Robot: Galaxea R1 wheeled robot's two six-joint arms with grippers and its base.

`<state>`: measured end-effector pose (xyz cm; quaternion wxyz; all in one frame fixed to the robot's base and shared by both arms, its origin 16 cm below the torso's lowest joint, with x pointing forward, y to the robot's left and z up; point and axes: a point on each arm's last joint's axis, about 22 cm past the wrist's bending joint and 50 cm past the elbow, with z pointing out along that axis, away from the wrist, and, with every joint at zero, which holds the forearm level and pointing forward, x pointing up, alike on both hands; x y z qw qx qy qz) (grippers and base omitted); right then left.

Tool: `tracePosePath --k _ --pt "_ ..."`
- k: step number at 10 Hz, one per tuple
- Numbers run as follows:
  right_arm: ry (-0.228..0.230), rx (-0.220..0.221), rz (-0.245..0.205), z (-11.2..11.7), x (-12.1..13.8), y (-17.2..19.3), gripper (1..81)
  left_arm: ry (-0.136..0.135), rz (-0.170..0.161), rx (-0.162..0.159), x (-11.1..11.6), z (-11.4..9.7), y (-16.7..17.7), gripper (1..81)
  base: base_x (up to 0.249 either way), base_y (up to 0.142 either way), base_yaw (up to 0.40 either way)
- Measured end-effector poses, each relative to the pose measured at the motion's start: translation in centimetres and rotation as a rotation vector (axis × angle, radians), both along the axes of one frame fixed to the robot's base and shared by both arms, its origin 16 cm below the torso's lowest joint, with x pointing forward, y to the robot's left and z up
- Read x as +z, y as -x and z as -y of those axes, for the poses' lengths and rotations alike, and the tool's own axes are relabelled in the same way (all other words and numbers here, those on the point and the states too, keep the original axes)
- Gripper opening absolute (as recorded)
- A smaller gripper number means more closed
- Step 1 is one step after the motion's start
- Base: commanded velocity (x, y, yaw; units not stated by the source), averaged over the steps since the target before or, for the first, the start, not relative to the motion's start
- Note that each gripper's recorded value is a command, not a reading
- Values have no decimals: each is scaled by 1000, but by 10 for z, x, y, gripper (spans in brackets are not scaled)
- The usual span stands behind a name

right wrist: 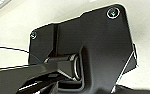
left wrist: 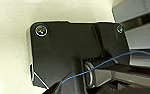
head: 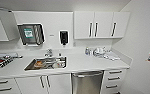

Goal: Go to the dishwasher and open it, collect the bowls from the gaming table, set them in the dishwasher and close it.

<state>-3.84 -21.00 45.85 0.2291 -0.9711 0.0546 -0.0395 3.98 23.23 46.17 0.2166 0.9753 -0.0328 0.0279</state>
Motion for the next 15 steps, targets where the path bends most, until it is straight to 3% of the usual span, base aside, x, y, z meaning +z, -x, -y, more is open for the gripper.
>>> tracePosePath --k 8,15 --pt "2 0 -3 0 -1 2 811 0 0 0 0 0 0 811 113 63 0" --pt "3 1 -3 1 -1 2 811 2 0 0 0 2 0 811 119 0 0"
